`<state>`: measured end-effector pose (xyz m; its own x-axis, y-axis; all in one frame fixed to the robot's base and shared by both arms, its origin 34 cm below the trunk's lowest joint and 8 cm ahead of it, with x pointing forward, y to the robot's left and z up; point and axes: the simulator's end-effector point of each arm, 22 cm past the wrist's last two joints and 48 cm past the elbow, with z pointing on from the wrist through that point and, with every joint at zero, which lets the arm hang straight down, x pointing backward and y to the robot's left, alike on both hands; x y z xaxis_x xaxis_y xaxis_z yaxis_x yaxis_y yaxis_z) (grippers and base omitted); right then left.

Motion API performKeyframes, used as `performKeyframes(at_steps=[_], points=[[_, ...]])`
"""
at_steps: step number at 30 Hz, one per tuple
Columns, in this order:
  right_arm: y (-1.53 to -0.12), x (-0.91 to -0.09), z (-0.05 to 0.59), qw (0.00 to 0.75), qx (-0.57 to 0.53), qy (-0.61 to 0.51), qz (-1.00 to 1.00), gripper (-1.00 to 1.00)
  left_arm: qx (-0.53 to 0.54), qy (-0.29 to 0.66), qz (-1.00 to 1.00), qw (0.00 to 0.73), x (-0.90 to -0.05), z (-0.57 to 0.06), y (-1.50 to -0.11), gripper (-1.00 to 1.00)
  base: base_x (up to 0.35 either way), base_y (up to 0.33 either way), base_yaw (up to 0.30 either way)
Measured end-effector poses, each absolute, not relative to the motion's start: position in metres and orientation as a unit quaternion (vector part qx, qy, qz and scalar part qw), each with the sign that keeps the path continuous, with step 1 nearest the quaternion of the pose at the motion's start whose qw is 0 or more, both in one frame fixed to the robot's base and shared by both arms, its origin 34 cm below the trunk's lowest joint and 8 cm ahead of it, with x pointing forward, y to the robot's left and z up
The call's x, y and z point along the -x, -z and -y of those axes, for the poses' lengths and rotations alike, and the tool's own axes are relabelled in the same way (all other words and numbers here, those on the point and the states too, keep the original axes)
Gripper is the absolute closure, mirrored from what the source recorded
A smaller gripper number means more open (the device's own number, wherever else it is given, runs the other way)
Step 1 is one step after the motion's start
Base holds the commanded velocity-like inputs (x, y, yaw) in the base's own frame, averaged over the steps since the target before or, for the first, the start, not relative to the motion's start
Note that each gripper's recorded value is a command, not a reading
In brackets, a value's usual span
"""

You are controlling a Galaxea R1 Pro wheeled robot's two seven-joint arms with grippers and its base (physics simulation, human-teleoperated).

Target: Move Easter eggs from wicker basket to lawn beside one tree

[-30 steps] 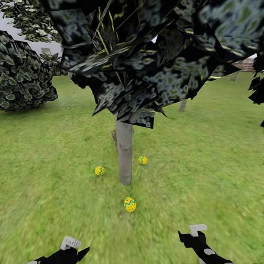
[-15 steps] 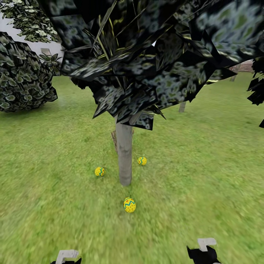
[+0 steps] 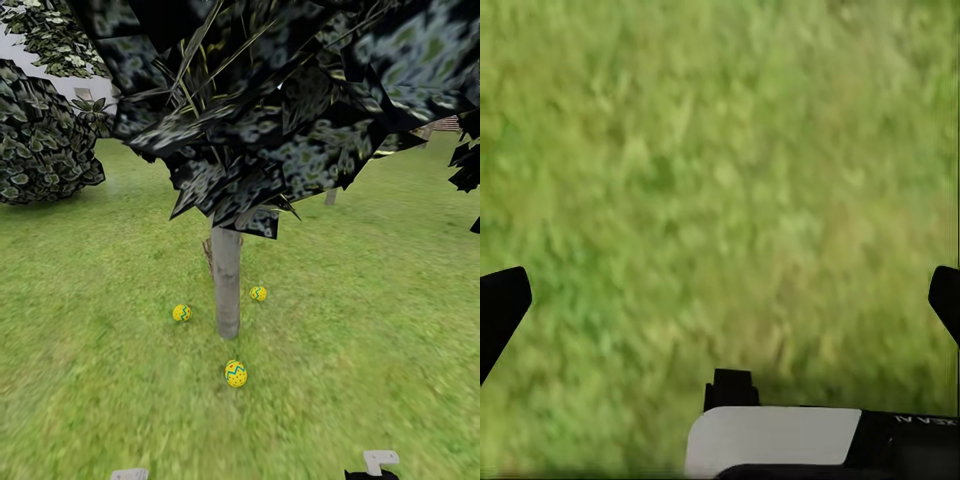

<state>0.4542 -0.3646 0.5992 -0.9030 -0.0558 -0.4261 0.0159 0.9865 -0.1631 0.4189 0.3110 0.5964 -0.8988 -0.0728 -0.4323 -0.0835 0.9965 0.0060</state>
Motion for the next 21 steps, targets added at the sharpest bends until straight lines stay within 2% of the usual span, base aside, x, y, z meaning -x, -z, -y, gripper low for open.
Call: performKeyframes(at_steps=[13,21], points=[[-0.605,-0.456,0.361,0.225,0.011,0.078,-0.971,-1.0,0.04,-0.01,-0.973,0.226,-0.422,-0.305,-0.603,-1.0,0.0,0.0,0.0],[-0.589,-0.42,0.29,0.203,0.014,0.034,-0.978,-1.0,0.041,-0.012,-0.976,0.213,-0.409,-0.307,-0.598,-1.0,0.0,0.0,0.0]])
